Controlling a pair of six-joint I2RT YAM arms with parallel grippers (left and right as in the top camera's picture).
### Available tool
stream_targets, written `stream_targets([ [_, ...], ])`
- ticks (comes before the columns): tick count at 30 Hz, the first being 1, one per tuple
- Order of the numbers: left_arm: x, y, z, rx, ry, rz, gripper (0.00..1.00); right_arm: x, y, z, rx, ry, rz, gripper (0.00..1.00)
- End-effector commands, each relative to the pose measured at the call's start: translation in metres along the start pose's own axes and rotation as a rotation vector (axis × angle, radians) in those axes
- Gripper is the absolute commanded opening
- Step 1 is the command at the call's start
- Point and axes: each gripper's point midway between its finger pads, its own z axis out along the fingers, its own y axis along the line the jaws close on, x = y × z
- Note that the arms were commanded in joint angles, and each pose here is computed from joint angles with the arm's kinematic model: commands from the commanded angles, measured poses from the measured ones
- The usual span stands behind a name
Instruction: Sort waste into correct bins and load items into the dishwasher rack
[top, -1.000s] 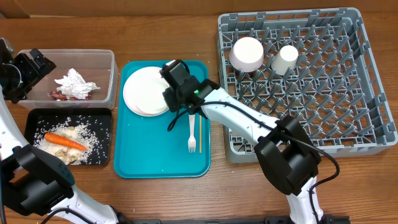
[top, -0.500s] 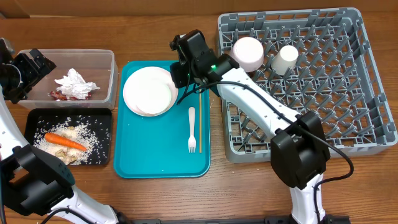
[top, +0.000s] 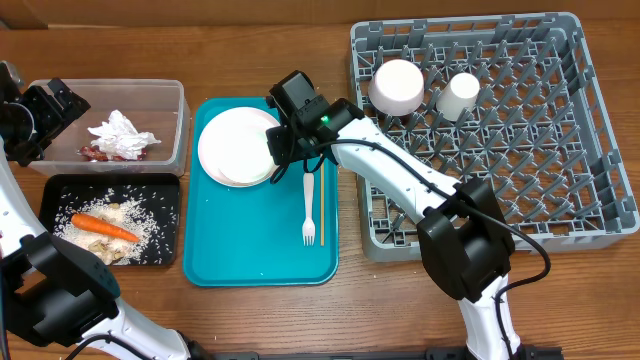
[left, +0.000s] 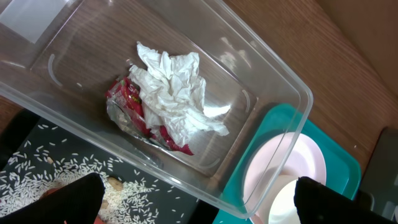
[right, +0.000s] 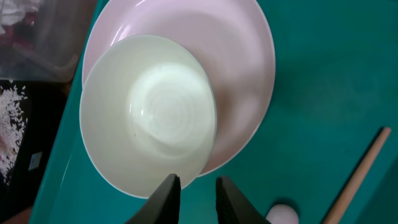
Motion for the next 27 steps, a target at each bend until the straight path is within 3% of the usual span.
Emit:
stream_targets([
  [1,0.002,-0.001,0.004,-0.002,0.010,-0.006,1.00,0.001,0.009,-0.001,-0.009,0.001,0.125,0.23],
  [5,0.002,-0.001,0.004,-0.002,0.011,-0.006,1.00,0.005,0.012,0.003,0.026,-0.012,0.158,0.28],
  [10,0.002,-0.001,0.004,-0.002,0.011,-0.006,1.00,0.008,0.019,0.009,0.075,-0.048,0.134,0.28],
  [15,0.002,-0.001,0.004,-0.002,0.011,-0.006,1.00,0.012,0.006,0.010,0.164,-0.073,0.217,0.28],
  [27,0.002,-0.001,0.004,-0.002,0.011,-0.006,1.00,0.015,-0.001,0.021,0.191,-0.073,0.243,0.28],
])
